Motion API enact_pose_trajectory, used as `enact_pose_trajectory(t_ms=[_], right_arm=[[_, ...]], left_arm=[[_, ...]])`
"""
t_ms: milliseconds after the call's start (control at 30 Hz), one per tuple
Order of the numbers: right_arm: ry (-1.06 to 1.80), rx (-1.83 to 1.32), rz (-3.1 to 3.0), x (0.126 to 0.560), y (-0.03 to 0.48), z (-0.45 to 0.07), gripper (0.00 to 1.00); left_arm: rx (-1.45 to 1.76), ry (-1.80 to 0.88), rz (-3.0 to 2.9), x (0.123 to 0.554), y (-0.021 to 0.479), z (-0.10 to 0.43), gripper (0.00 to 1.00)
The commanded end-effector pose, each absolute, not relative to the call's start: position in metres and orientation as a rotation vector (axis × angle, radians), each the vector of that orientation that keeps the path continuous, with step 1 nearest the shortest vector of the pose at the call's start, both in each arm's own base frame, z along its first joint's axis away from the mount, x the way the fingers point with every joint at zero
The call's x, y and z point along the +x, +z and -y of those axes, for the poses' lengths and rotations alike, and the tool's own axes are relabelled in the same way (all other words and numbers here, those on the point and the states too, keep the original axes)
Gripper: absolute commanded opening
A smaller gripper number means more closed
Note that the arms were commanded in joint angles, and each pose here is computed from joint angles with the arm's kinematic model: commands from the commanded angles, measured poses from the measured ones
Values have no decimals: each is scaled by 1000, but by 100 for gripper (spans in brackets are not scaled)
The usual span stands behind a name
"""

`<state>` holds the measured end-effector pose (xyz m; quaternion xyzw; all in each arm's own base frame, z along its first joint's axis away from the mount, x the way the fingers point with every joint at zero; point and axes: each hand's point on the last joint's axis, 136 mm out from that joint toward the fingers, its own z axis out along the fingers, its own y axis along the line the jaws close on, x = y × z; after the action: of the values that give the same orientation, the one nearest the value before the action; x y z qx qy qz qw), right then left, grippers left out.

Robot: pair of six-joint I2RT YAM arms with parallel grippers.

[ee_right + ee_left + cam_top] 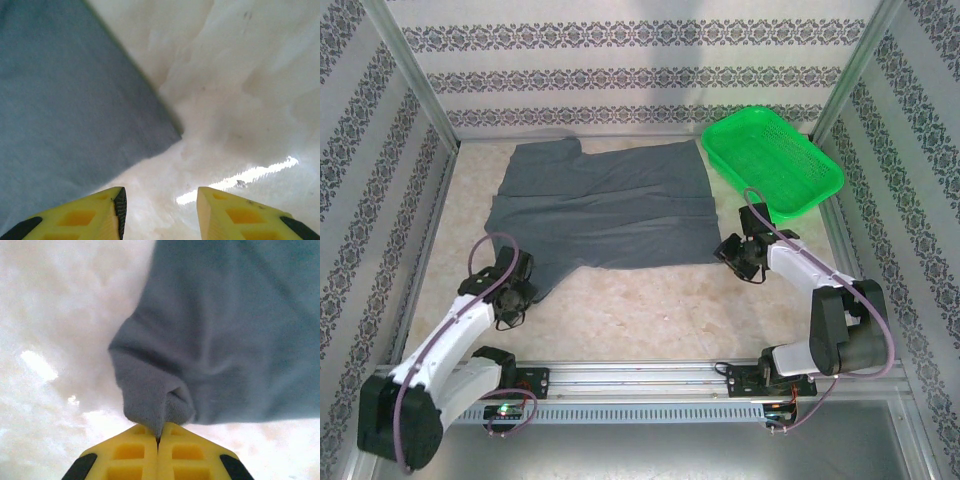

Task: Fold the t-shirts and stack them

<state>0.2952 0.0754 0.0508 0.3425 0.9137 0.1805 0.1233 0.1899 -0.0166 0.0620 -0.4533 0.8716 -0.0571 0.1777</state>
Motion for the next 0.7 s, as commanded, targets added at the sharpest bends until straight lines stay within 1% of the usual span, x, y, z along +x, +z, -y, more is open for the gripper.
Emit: enact_pose_trajectory(t_ms=[0, 167, 267, 367, 567, 667], right_arm=[[519, 1105, -2604, 306, 44, -70, 43], [522, 1152, -2614, 317, 36, -73, 38], [483, 1185, -2632, 314, 29, -72, 37], [484, 1183, -2626, 320, 25, -72, 37], [478, 1158, -2652, 333, 20, -77, 34], [438, 1171, -2687, 328, 15, -78, 25]], left_arm=[[-1248, -121, -2452, 179, 78, 9, 0], [-1252, -122, -2433, 173, 90, 6, 0], [-1238, -125, -2404, 176, 100, 3, 0], [-1233, -143, -2395, 178, 106, 5, 0], [-1221, -120, -2398, 177, 109, 2, 0], [-1221, -118, -2397, 176, 109, 1, 0]])
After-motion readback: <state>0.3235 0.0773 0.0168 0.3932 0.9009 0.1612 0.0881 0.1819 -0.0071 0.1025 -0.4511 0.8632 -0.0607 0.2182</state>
